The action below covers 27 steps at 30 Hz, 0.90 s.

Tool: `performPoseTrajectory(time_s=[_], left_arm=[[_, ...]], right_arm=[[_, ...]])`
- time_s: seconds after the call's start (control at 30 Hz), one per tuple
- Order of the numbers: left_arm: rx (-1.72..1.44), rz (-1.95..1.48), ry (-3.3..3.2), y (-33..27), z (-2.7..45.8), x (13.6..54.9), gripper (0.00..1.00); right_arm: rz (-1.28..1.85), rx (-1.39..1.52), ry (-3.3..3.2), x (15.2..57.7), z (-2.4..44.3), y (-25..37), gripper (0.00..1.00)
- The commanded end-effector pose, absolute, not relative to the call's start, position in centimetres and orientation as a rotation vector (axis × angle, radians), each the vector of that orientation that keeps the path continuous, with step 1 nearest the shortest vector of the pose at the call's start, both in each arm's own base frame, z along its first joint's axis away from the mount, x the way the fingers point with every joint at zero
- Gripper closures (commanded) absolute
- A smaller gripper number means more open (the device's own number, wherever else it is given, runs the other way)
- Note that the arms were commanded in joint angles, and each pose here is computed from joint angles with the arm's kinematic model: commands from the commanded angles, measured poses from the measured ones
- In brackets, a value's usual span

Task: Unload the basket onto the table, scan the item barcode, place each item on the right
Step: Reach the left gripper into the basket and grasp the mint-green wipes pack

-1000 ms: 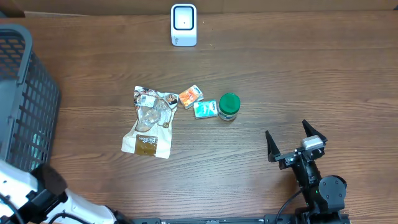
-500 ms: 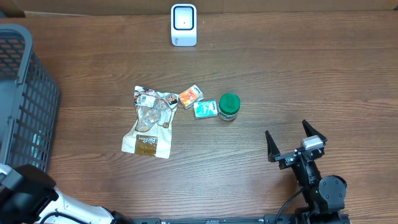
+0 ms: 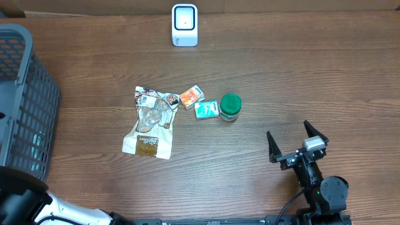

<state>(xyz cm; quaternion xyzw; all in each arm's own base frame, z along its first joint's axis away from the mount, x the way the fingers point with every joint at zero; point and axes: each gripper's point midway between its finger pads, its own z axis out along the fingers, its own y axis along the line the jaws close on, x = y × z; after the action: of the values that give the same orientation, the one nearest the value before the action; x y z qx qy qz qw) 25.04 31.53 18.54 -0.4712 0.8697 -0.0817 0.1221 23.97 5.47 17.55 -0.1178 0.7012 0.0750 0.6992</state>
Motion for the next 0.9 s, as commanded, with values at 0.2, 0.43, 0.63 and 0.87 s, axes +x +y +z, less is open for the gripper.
performPoseTrajectory(time_s=[0.2, 0.43, 0.63, 0.87], left_arm=[[-1.115, -0.304, 2.76, 29.2, 11.5, 24.2, 0.09], [-1.065, -0.309, 2.785, 28.8, 8.2, 24.0, 0.11], [-1.009, -0.289, 2.791, 28.8, 6.2, 24.1, 0.16], [-1.008, -0.188, 2.801, 29.9, 5.1, 23.8, 0.3]], right_arm=[[0.163, -0.26, 1.561, 24.0, 17.3, 5.4, 0.0], [0.163, -0.26, 1.561, 24.0, 17.3, 5.4, 0.0], [0.163, -0.26, 1.562, 24.0, 17.3, 5.4, 0.0], [0.163, -0.26, 1.562, 24.0, 17.3, 5.4, 0.0]])
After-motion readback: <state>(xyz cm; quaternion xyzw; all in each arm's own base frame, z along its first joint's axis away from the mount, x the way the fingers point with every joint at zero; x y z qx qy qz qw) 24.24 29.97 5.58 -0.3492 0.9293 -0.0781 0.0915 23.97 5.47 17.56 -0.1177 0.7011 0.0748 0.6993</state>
